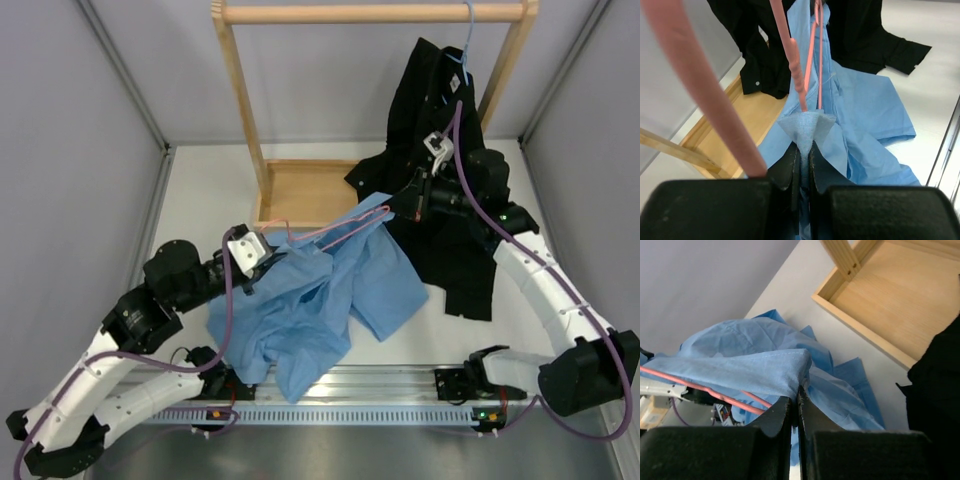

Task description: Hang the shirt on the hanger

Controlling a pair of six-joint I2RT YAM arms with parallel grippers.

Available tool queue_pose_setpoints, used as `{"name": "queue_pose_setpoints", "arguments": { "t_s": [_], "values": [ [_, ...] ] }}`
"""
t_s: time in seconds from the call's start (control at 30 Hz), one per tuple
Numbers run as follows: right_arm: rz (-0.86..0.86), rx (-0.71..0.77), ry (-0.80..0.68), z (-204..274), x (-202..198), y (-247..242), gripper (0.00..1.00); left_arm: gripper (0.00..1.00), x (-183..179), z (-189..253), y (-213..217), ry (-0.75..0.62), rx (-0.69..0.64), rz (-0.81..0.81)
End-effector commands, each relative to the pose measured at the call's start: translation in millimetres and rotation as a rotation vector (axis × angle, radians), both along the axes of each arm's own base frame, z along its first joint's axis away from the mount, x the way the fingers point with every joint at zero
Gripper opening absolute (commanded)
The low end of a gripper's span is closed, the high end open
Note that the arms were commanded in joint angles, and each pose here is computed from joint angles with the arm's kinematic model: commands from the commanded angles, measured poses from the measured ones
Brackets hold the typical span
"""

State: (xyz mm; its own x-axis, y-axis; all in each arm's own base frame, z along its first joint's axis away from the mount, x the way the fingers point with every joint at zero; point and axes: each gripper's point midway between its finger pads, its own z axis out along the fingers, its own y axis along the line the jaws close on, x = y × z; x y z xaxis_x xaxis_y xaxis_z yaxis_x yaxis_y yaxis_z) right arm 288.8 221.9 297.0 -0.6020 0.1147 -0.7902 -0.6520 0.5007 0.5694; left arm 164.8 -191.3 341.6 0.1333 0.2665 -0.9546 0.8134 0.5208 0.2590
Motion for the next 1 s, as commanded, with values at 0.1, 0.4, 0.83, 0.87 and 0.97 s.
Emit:
{"name": "queue_pose_setpoints", "arguments": {
  "t_s": [0.1,0.4,0.83,0.87,0.97],
  "values": [
    [-0.302,-0.201,-0.048,10.4,45.9,-49.2,0.00,0.00,17.9,-15.8,15.8,0.039,0.104,0.126],
    [-0.287,-0.248,-0.069,14.2,38.9,-32.6,0.00,0.00,44.5,-30.0,13.4,0.111,0.190,0.234],
    [-0.334,-0.313,-0.078,-6.9,16.9,-28.0,0.00,0.00,76.8,-14.2,28.7,0.099,0.186,0.449],
    [-0.311,-0.300,-0.078,-5.3,12.8,-23.6,0.00,0.00,78.2,-18.3,28.8,0.106,0.195,0.457],
    [-0.062,-0.136,-0.088,18.0,-19.3,14.5,0.00,0.00,78.2,-25.0,20.8,0.126,0.204,0.427]
  ]
}}
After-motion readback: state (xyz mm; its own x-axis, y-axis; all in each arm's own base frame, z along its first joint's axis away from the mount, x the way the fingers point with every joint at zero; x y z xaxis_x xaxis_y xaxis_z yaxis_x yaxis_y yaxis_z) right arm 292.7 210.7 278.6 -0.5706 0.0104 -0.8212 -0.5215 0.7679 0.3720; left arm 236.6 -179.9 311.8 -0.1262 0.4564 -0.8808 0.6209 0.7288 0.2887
